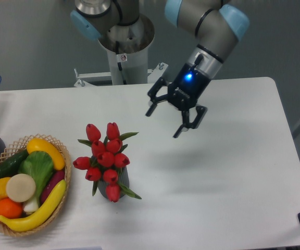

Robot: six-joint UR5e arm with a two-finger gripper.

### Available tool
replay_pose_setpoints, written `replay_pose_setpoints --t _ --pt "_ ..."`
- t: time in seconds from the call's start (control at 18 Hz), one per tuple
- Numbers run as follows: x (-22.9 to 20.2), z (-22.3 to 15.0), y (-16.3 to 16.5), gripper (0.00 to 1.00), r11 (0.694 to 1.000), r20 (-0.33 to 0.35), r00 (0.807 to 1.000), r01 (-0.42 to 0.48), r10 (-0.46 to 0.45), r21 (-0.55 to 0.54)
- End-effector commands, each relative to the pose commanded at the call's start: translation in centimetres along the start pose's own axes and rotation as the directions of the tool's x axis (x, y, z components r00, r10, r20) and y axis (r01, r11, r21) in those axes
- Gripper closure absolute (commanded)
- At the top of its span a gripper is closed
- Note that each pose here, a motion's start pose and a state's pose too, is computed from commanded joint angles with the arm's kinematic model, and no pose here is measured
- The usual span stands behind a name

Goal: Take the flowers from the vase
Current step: 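Move the open gripper down toward the red tulip stems in the vase, then close the gripper around the tulip stems just below the blooms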

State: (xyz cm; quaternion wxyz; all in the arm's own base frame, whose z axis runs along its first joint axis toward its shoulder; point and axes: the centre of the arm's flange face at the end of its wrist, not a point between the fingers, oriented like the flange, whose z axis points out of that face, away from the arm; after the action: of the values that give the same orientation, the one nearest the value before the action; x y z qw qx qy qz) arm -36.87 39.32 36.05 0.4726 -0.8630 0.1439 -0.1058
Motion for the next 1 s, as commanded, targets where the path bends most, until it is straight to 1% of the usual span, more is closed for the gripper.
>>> replay_pose_setpoints --t 0.17,0.28,0.39,0.56,0.67,0.78,1.0 --pt "0.1 1.7 -0.4 0.00 1.000 -0.031 0.999 -0.010 0.010 0.003" --pt "0.0 3.3 -0.4 0.00 0.999 -0.058 0.998 0.010 -0.008 0.033" --pt "0.0 4.6 -0.5 0.00 0.999 -0.070 0.998 0.002 0.001 0.041" --pt "-0.7 5.5 -0.8 0.00 0.999 -0.069 0.998 0.011 -0.008 0.043" --pt "-1.2 7.0 -1.6 0.00 0.999 -0.091 0.996 0.023 -0.019 0.040" --pt "-1.6 8.3 -1.5 0.00 0.999 -0.102 0.995 0.011 -0.007 0.040" --pt "-1.7 9.1 -1.3 0.00 0.999 -0.106 0.994 0.000 0.004 0.039"
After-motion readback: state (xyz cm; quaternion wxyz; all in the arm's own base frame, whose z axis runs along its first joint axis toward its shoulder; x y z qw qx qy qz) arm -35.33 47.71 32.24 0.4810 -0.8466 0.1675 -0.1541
